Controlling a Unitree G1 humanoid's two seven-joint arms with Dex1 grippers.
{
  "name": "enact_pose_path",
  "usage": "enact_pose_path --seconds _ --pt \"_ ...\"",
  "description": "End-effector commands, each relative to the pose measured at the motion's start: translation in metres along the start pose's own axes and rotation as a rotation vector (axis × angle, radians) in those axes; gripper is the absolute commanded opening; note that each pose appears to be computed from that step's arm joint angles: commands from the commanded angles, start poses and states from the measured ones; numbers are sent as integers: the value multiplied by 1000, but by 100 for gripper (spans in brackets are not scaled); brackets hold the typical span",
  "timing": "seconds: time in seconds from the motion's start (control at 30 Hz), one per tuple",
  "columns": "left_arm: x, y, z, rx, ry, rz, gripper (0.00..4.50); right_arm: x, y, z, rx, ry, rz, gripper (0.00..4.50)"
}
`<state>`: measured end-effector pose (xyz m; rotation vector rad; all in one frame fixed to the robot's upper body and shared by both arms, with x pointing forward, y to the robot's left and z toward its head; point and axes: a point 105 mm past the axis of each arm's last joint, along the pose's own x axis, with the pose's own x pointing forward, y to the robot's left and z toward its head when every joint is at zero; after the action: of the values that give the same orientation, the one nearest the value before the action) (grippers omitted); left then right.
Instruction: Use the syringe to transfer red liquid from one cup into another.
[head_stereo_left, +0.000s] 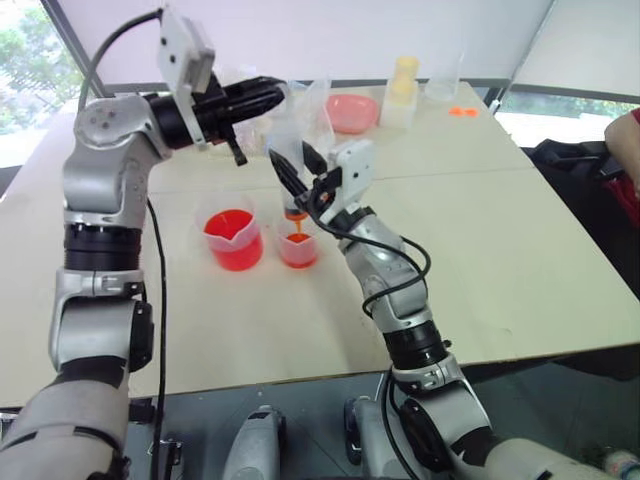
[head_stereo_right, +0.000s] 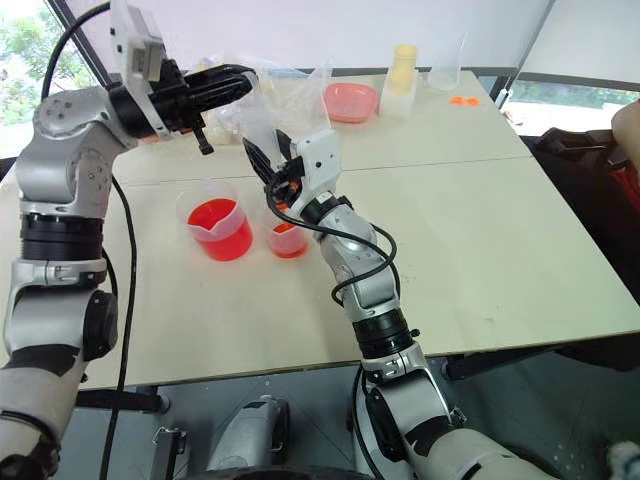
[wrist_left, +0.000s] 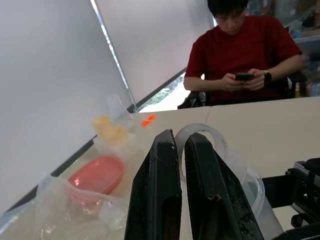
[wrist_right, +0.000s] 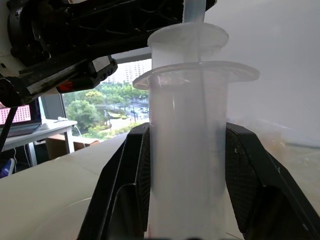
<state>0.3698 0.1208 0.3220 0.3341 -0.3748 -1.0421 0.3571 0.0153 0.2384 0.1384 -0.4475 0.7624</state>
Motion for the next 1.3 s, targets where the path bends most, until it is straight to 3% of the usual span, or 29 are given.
enact_pose_path --seconds 0.03,0.57,0.67,0.77,0.9,1.07,1.13,1.3 --pt "8 -21 -14 -66 17 -99 2 11 8 51 -35 -173 35 148" --pt "10 -36 -37 -119 56 -126 2 13 6 73 -56 -229 30 148" --pt "9 -31 -32 -141 24 -106 2 13 6 75 -58 -233 31 148" --pt "2 -18 -18 -171 -25 -67 110 12 7 75 -64 -231 39 148" --pt "-13 4 -5 -145 -50 25 289 11 7 77 -76 -231 45 148" --pt "-44 13 8 -184 -80 62 289 10 2 82 -71 -233 31 148" --pt "-56 -2 2 -225 -52 51 289 10 -26 92 88 -226 -73 148" --pt "-53 -59 -10 -312 12 -66 289 -15 -91 101 258 -2 -181 148"
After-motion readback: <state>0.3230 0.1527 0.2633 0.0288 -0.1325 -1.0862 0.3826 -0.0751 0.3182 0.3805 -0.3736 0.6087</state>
